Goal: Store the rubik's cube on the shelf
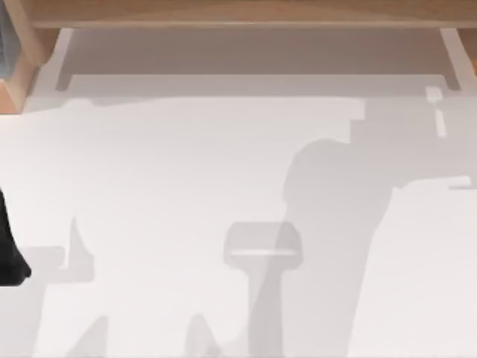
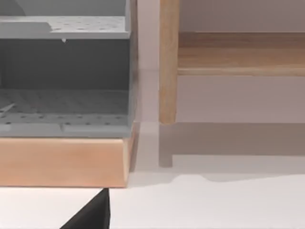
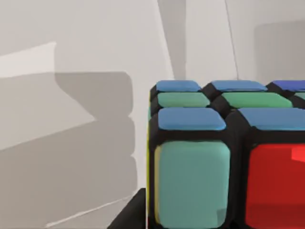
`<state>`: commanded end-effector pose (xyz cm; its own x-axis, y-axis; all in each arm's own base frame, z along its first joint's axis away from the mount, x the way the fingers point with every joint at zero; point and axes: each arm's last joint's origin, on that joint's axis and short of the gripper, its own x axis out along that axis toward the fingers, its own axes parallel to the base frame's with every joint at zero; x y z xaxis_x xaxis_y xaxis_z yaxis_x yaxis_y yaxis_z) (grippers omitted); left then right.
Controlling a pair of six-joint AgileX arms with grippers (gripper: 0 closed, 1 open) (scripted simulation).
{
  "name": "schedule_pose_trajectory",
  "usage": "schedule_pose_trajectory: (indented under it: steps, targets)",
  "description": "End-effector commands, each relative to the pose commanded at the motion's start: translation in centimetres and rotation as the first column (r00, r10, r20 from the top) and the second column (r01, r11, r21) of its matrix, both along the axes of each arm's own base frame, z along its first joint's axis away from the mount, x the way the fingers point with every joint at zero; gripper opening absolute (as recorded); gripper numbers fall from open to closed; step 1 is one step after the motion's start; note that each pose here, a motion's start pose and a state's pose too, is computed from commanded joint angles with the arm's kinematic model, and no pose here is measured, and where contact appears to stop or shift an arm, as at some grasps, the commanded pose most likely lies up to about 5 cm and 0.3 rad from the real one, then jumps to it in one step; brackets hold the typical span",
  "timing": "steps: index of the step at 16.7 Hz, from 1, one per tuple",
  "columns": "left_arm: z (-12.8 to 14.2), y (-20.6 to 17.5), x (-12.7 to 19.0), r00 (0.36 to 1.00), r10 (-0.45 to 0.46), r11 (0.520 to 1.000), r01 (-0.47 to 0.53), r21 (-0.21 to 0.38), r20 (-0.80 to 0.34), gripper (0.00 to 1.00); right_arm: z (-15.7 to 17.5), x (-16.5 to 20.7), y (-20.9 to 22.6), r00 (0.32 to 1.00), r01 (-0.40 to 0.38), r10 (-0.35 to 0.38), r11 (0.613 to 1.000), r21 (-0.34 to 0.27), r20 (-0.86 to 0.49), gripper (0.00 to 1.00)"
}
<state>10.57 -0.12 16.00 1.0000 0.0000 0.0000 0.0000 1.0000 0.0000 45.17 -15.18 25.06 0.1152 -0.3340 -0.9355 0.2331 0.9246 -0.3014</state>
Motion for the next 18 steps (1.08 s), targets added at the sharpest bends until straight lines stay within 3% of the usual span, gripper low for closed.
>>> schedule_pose_trajectory:
  steps: [2, 4, 8, 12, 14, 18]
  targets:
    - [0.0, 0.0, 0.0, 1.0, 0.0, 1.0, 0.0, 0.0, 0.0, 1.0, 1.4, -0.4, 0.4, 1.0, -0.013, 0.013, 0.999, -0.033, -0.004, 0.0]
    - [0.0, 0.0, 0.0, 1.0, 0.0, 1.0, 0.0, 0.0, 0.0, 1.0, 1.3, -0.2, 0.8, 0.999, -0.038, 0.038, 0.999, -0.024, -0.02, 0.0]
    - [0.0, 0.0, 0.0, 1.0, 0.0, 1.0, 0.0, 0.0, 0.0, 1.0, -1.5, 0.8, 0.2, 0.997, -0.068, 0.072, 0.993, 0.099, -0.032, 0.0]
    - [0.0, 0.0, 0.0, 1.0, 0.0, 1.0, 0.0, 0.0, 0.0, 1.0, -4.3, 1.8, -1.6, 0.998, -0.047, 0.038, 0.966, 0.255, 0.041, 0.0]
    - [0.0, 0.0, 0.0, 1.0, 0.0, 1.0, 0.0, 0.0, 0.0, 1.0, -4.9, 2.2, -2.2, 0.997, -0.038, 0.018, 0.957, 0.286, 0.073, 0.0]
    - [0.0, 0.0, 0.0, 1.0, 0.0, 1.0, 0.0, 0.0, 0.0, 1.0, -5.0, 2.3, -2.3, 0.997, -0.037, 0.014, 0.956, 0.291, 0.08, 0.0]
